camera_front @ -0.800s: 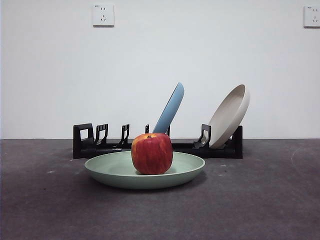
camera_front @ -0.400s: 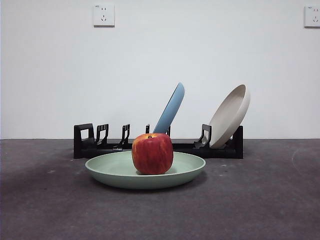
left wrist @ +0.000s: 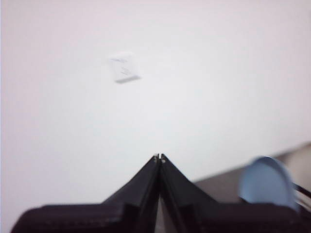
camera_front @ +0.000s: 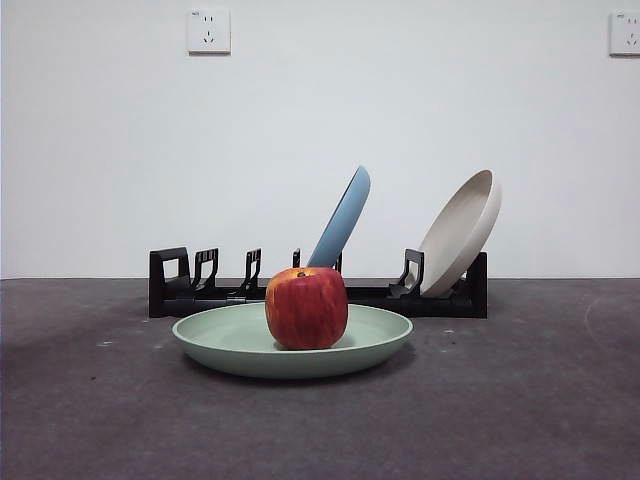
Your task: Take the green plate from the plate rack,put the plate on the table,take the apple from the table,put the apple in the plate
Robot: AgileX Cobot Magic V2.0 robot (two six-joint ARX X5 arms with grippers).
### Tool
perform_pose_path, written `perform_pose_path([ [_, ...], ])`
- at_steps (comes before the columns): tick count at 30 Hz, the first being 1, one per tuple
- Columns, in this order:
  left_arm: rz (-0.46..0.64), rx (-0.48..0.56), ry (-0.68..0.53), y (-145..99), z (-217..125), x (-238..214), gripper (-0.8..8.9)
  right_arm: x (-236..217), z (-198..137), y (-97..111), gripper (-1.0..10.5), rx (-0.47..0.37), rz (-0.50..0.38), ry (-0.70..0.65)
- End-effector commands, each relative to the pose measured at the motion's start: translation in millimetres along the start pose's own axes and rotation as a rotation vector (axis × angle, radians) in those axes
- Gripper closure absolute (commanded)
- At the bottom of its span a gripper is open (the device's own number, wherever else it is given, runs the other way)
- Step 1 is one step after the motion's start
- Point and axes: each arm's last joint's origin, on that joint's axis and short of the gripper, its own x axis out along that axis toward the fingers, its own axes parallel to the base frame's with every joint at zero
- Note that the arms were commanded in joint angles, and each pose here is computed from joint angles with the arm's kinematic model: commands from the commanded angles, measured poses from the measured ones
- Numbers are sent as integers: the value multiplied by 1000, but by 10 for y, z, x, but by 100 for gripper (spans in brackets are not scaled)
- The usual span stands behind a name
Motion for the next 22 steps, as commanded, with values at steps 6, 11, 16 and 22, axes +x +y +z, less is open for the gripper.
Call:
perform_pose_path([
  [6, 166, -106, -15, -117, -1003, 78, 817, 5, -44, -6, 946, 12, -4, 22],
  [11, 215, -176, 117, -157, -1531, 133, 817, -11, -54, -3, 946, 10, -3, 17],
  [16, 225, -202, 211, -210, -1903, 122, 817, -12, -55, -2, 946, 10, -3, 16],
  [22, 218, -215, 256, -271, -2188, 71, 817, -13, -54, -2, 946, 10, -3, 16],
])
